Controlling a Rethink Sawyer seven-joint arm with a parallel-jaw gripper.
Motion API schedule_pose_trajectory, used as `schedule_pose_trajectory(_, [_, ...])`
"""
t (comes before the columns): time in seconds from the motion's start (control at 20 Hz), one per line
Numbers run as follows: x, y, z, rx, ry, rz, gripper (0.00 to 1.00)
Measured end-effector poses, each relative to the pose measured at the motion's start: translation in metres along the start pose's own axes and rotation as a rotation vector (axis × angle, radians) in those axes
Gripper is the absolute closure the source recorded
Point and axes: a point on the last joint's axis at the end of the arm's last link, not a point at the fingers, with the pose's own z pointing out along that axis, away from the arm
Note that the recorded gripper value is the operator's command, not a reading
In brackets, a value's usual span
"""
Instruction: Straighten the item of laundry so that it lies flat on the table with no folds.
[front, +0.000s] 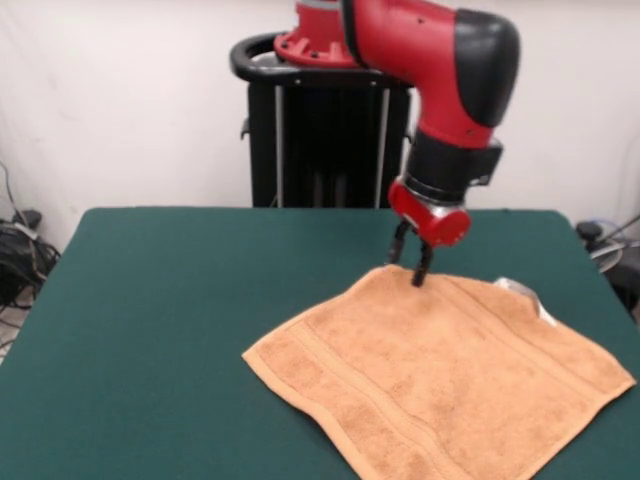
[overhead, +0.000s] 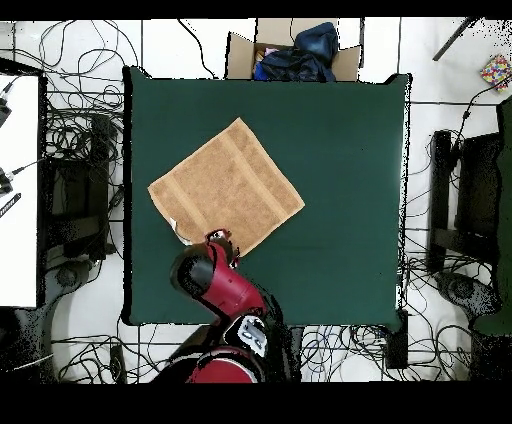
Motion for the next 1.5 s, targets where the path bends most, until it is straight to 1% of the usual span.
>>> schedule_pose_trajectory(0.1, [0.010, 0.002, 0.001, 0.002, 0.004, -0.007, 0.00])
schedule_pose_trajectory(0.3, [0.050, 0.008, 0.007, 0.009, 0.031, -0.031, 0.00])
schedule_pose_trajectory(0.4, [0.060, 0.008, 0.009, 0.013, 0.038, -0.037, 0.00])
schedule_pose_trajectory(0.45, [0.072, 0.008, 0.013, 0.019, 0.047, -0.043, 0.00])
schedule_pose_trajectory(0.55, [0.081, 0.007, 0.017, 0.029, 0.048, -0.046, 0.00])
schedule_pose_trajectory(0.8, [0.086, 0.012, 0.021, 0.033, 0.025, -0.021, 0.00])
schedule_pose_trajectory(1.0, [0.089, 0.013, 0.021, 0.036, 0.000, -0.023, 0.00])
schedule_pose_trajectory(1.05, [0.093, 0.016, 0.020, 0.029, -0.030, -0.039, 1.00])
schedule_pose_trajectory(1.15, [0.093, 0.019, 0.020, 0.023, -0.036, -0.043, 1.00])
schedule_pose_trajectory(1.25, [0.095, 0.028, 0.021, 0.006, -0.051, -0.056, 1.00])
schedule_pose_trajectory(1.5, [0.093, 0.029, 0.021, 0.014, -0.048, -0.059, 1.00])
